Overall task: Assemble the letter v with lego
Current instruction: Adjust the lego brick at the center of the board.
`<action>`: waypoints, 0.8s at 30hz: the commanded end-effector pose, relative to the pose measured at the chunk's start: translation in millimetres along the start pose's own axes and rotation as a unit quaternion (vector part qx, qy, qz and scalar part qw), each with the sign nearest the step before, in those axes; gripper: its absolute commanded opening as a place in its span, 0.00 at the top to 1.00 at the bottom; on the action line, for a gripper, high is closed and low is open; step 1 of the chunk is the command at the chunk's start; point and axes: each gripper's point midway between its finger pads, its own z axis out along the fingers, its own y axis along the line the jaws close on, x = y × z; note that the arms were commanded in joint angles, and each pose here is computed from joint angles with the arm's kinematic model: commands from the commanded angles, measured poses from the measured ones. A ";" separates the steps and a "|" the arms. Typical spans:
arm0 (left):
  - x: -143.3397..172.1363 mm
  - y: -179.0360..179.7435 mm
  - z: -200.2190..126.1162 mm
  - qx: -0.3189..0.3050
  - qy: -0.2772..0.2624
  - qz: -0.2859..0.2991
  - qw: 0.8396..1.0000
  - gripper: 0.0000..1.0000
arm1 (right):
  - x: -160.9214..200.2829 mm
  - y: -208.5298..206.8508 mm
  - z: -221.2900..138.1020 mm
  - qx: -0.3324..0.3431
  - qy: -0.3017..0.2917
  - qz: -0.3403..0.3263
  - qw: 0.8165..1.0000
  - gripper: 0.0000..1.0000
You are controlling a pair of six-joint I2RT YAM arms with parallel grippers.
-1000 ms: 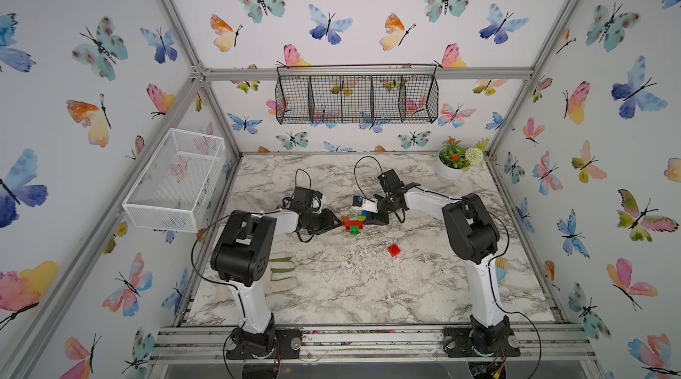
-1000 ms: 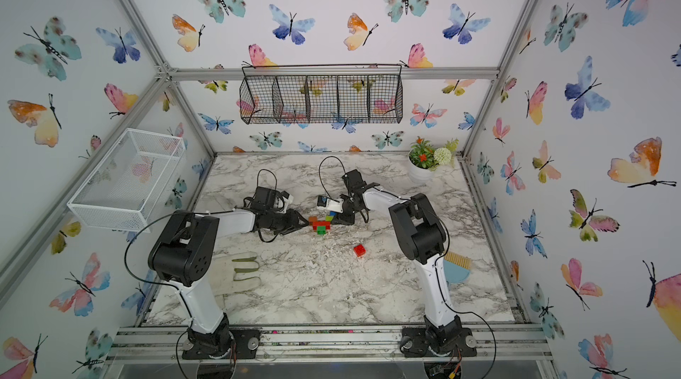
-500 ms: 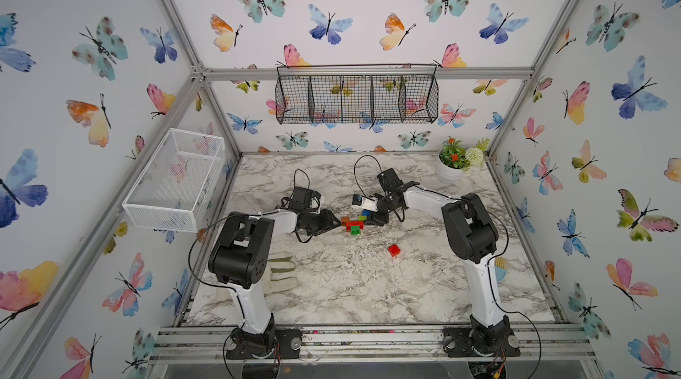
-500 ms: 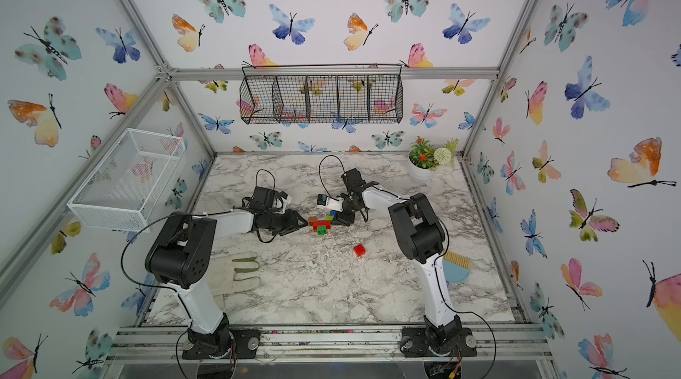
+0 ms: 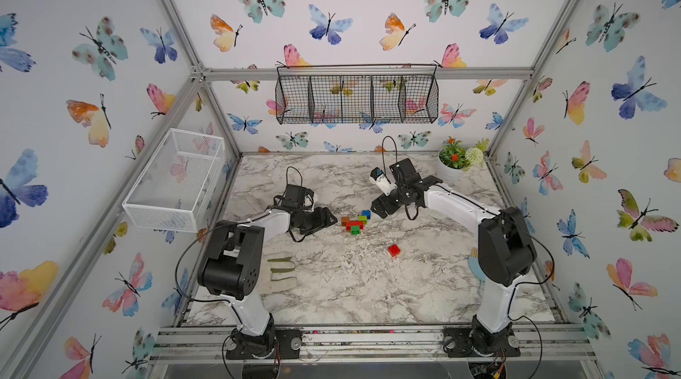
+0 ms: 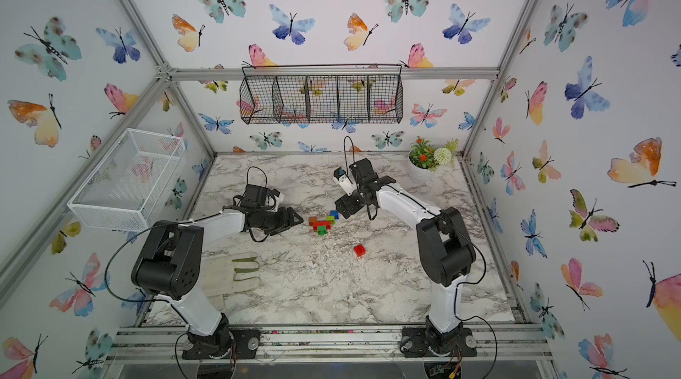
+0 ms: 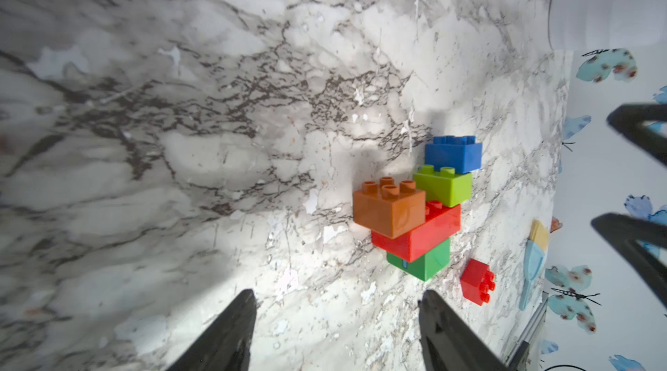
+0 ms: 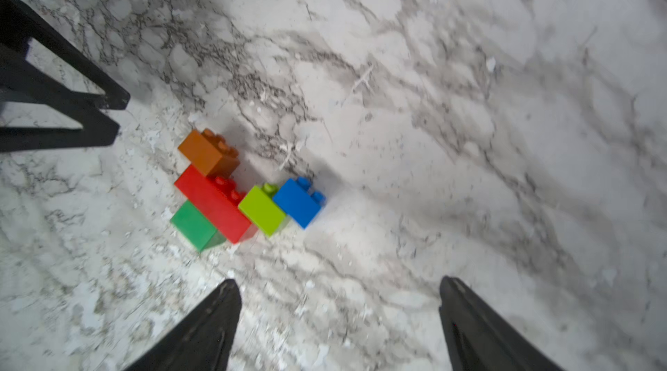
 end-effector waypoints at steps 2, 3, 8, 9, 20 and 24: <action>-6.2 -6.9 -12.1 -0.002 -0.006 0.016 1.000 0.25 | 75.2 20.4 -13.0 -0.018 0.078 0.179 0.980 0.10; -6.5 -8.2 -12.5 0.000 -0.005 0.016 1.000 0.25 | 82.5 27.9 -15.8 -0.034 0.079 0.188 0.978 0.10; -8.0 -9.4 -12.9 0.001 -0.006 0.018 1.000 0.23 | 116.2 46.3 -18.9 -0.060 0.092 0.195 0.975 0.13; -8.5 -9.2 -13.6 0.000 -0.008 0.019 1.000 0.22 | 119.2 48.1 -17.8 -0.064 0.097 0.190 0.975 0.13; 3.0 -3.6 -19.5 -0.009 -0.013 0.010 1.000 0.20 | 138.2 44.5 10.7 -0.014 0.166 0.128 0.978 0.28; 6.1 -0.8 -22.3 -0.014 -0.016 0.010 1.000 0.19 | 147.9 43.0 16.6 0.010 0.190 0.103 0.976 0.35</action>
